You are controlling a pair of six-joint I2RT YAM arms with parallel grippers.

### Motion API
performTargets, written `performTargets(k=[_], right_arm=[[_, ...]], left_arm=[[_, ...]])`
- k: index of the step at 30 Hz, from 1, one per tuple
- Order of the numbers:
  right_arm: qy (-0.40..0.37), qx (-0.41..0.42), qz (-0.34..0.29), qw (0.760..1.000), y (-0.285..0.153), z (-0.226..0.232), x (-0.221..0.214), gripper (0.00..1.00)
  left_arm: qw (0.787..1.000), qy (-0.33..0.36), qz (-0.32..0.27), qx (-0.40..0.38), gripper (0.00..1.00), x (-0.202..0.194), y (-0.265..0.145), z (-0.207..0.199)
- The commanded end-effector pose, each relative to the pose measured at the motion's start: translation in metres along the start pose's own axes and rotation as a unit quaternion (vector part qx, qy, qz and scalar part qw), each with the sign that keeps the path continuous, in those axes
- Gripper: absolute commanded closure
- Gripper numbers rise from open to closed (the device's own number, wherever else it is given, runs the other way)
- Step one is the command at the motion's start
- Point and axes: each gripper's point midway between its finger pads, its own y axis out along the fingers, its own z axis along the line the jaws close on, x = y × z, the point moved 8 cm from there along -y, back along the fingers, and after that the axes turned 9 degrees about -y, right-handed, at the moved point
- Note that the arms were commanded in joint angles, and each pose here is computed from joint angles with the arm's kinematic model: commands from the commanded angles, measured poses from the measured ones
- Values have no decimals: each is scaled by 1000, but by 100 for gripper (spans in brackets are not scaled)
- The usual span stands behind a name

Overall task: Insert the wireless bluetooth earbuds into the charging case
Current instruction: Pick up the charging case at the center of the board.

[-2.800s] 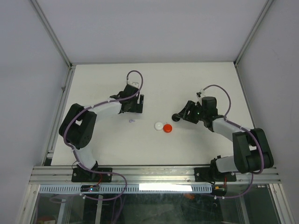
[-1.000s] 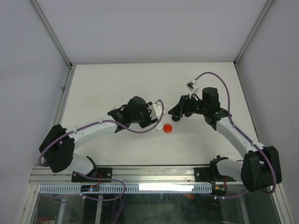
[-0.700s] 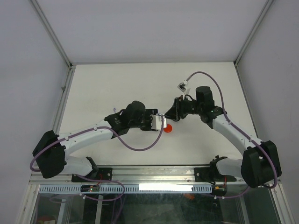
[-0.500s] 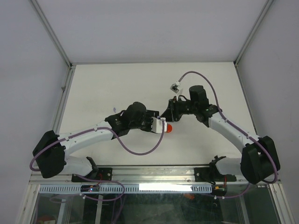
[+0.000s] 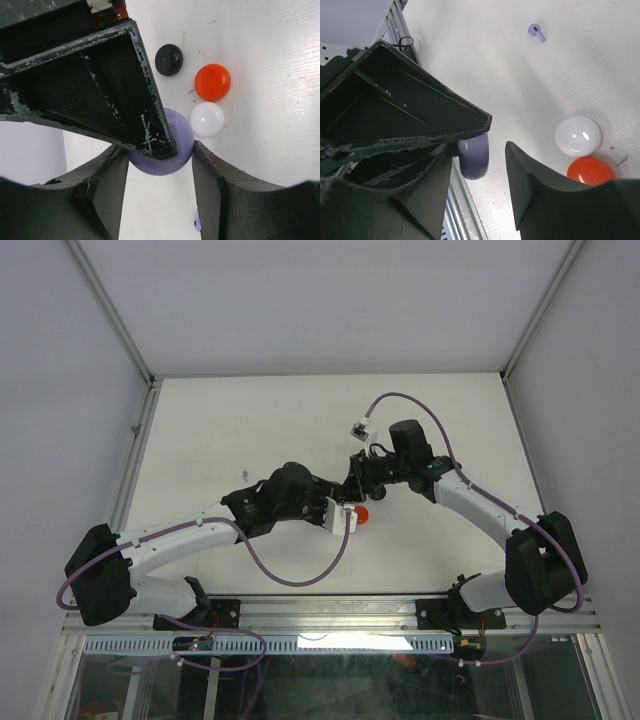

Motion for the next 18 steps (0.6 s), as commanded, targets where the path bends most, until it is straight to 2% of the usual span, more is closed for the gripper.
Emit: performTargets(k=[1,8,13,18], right_arm=[[-33,4,-9,999,-2,3,14,52],[-49,45,-8,998,-3,10,12,59],[-59,63,-14,996,-4,14,16,68],[-71,68,-14,995,-5,14,13,96]], left_arm=[[998,29,-46,18,53,19,-7,8],[998,32,-48,16,53,18,-8,6],[998,34,-48,13,53,18,-6,5],[998,29,-48,22,49,17,-9,4]])
